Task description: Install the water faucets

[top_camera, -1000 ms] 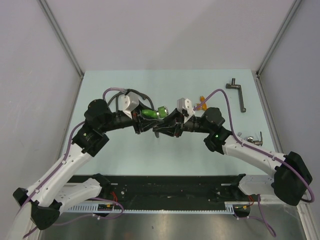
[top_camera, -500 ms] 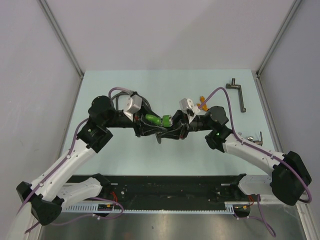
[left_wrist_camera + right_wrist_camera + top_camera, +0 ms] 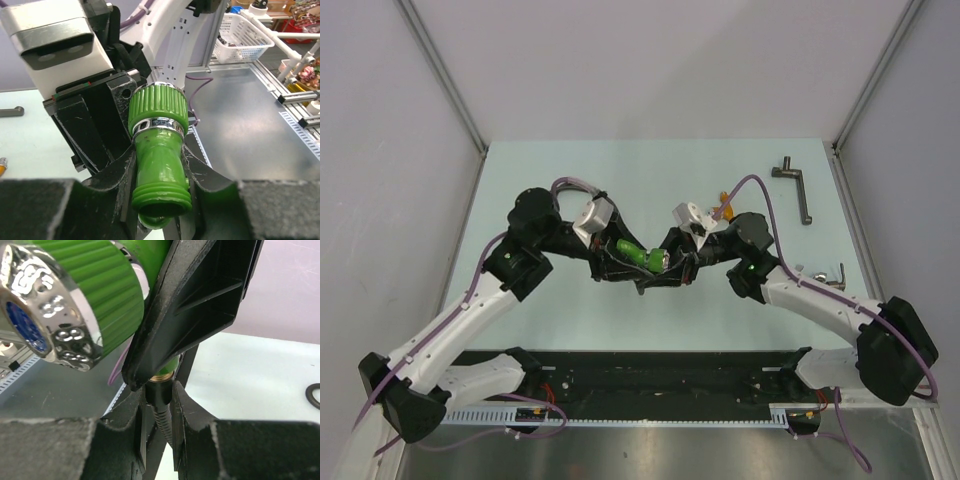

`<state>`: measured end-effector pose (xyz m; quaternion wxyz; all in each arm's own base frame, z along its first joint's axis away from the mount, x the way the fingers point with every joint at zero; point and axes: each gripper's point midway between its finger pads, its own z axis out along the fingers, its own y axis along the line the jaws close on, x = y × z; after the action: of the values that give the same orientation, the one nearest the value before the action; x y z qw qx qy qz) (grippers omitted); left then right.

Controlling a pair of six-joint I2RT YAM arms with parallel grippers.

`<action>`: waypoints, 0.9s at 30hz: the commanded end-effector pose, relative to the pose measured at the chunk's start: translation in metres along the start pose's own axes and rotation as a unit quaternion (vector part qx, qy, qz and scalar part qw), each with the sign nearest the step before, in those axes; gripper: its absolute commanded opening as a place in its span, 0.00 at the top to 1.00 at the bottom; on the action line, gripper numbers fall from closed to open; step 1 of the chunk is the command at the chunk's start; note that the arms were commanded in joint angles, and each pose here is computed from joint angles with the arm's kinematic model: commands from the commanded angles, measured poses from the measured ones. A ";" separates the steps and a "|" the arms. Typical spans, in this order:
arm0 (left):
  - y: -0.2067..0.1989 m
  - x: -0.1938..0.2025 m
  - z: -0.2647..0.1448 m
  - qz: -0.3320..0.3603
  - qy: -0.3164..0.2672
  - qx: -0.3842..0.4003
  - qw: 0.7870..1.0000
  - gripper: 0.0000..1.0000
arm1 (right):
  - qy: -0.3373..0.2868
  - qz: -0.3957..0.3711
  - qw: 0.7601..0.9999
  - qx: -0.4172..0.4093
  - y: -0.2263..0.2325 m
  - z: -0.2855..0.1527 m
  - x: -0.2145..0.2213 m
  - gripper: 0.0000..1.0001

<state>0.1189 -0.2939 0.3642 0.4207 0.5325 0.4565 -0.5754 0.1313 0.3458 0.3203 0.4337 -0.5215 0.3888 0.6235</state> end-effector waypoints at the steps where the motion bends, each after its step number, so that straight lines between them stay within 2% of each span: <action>1: -0.021 0.029 0.002 -0.055 0.036 0.069 0.995 1.00 | -0.071 -0.125 0.989 -0.025 0.016 0.004 -0.066 0.95; 17: -0.040 0.035 0.006 -0.048 0.034 0.133 0.989 1.00 | -0.075 -0.121 0.988 -0.060 0.024 0.006 -0.067 0.95; 26: -0.034 0.032 0.007 -0.026 0.025 0.103 0.994 1.00 | -0.067 -0.111 0.990 -0.055 0.017 0.006 -0.061 0.84; 27: -0.034 0.032 0.007 -0.027 0.025 0.101 0.994 1.00 | -0.067 -0.111 0.990 -0.054 0.016 0.006 -0.061 0.79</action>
<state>0.0929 -0.2961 0.3630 0.3909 0.5745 0.3971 -0.5996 0.1148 0.3418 0.3181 0.3929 -0.5496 0.3478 0.6501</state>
